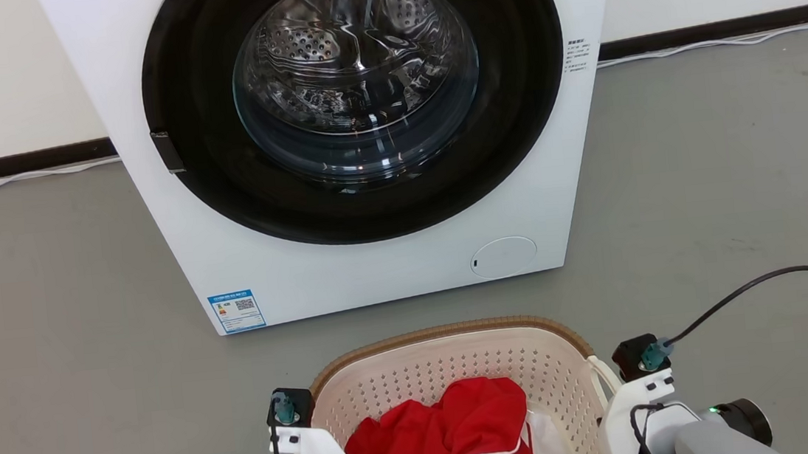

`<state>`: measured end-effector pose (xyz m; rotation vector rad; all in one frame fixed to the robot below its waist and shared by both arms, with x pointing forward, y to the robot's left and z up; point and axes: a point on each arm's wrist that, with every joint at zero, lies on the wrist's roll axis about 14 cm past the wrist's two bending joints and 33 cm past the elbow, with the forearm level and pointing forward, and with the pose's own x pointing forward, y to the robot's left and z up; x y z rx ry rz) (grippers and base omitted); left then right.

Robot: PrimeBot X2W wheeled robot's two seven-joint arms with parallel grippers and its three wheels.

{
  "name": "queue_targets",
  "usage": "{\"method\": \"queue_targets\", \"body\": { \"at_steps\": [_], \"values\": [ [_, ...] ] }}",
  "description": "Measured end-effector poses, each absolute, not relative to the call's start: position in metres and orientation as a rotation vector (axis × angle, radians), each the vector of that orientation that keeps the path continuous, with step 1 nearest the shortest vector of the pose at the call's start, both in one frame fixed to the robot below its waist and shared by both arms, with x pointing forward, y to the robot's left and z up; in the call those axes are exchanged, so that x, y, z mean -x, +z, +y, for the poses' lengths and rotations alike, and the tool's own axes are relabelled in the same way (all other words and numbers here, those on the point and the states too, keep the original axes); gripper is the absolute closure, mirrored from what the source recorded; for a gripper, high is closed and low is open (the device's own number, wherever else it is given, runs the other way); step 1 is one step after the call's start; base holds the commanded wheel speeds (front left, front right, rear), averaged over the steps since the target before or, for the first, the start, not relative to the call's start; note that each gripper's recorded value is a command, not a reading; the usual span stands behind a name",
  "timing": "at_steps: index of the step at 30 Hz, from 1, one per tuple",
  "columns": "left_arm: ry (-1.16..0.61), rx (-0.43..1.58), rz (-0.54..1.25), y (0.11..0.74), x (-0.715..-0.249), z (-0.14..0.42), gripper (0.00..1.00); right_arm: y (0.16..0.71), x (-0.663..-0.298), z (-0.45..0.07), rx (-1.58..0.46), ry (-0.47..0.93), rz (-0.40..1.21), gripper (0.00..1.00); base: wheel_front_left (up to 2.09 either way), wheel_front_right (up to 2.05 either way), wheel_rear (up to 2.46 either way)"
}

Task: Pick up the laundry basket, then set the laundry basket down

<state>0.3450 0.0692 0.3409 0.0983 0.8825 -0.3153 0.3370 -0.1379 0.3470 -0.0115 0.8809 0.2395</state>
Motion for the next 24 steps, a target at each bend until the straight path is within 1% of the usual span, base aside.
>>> {"method": "queue_targets", "body": {
  "at_steps": [24],
  "values": [
    [-0.298,-0.101,0.914,0.3309,-0.3417,0.0761,1.0,0.3389,-0.3354,-0.1339,0.006,0.25,0.908,1.0,0.0,0.0,0.0]
  ]
}}
